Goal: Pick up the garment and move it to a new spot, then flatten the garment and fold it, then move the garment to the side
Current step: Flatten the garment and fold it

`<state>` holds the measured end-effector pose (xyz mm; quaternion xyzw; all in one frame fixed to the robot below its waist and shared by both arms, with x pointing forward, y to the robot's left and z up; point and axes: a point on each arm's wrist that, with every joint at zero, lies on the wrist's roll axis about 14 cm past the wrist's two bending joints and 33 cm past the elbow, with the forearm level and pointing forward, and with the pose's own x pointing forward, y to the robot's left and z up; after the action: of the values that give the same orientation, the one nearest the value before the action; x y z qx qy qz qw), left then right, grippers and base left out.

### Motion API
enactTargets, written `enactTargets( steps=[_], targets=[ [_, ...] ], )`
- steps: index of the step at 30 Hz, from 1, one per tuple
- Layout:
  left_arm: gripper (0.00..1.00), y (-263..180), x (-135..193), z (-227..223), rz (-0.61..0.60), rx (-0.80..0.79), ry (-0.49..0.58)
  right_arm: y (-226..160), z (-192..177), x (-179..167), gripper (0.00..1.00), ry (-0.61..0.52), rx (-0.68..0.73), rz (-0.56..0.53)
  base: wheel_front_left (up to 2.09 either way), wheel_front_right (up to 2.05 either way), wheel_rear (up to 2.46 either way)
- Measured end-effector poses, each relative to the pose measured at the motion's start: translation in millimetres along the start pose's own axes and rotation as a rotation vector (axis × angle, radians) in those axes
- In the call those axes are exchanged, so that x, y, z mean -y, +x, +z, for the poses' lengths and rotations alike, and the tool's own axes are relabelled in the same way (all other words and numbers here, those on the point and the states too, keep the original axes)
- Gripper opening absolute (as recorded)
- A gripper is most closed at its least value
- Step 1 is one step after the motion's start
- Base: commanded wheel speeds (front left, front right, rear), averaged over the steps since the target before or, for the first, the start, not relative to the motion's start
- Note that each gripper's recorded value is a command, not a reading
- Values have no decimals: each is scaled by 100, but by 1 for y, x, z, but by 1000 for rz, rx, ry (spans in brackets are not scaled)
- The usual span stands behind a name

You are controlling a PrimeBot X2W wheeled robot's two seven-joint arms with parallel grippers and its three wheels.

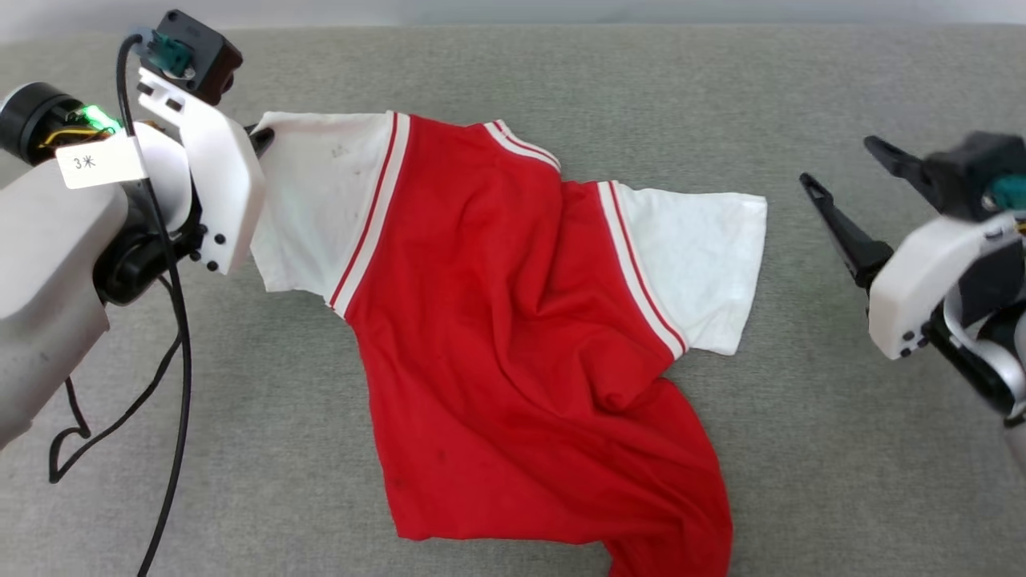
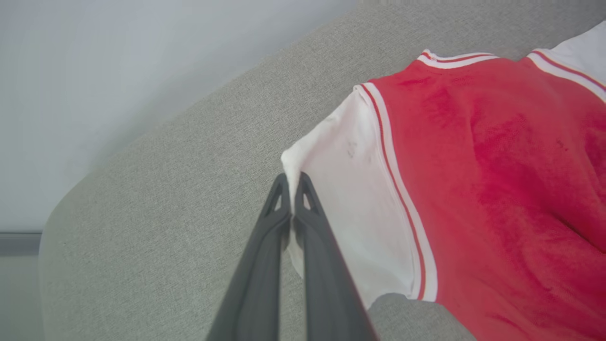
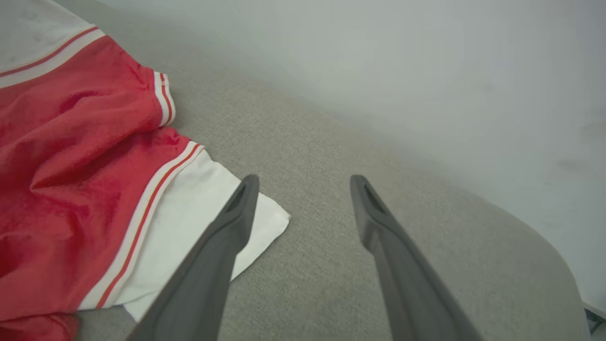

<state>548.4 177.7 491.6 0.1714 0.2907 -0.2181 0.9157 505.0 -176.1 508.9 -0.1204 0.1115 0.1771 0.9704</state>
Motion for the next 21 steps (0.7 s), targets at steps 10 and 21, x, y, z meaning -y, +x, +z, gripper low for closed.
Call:
enactTargets(
  steps=[10,21],
  targets=[
    [0,-8,1,-4,14,35,2,27,-52,-24,100,34,-529,197,0,0,0],
    [0,8,-4,-14,21,46,-11,56,-103,-41,100,16,-778,259,0,0,0]
  ],
)
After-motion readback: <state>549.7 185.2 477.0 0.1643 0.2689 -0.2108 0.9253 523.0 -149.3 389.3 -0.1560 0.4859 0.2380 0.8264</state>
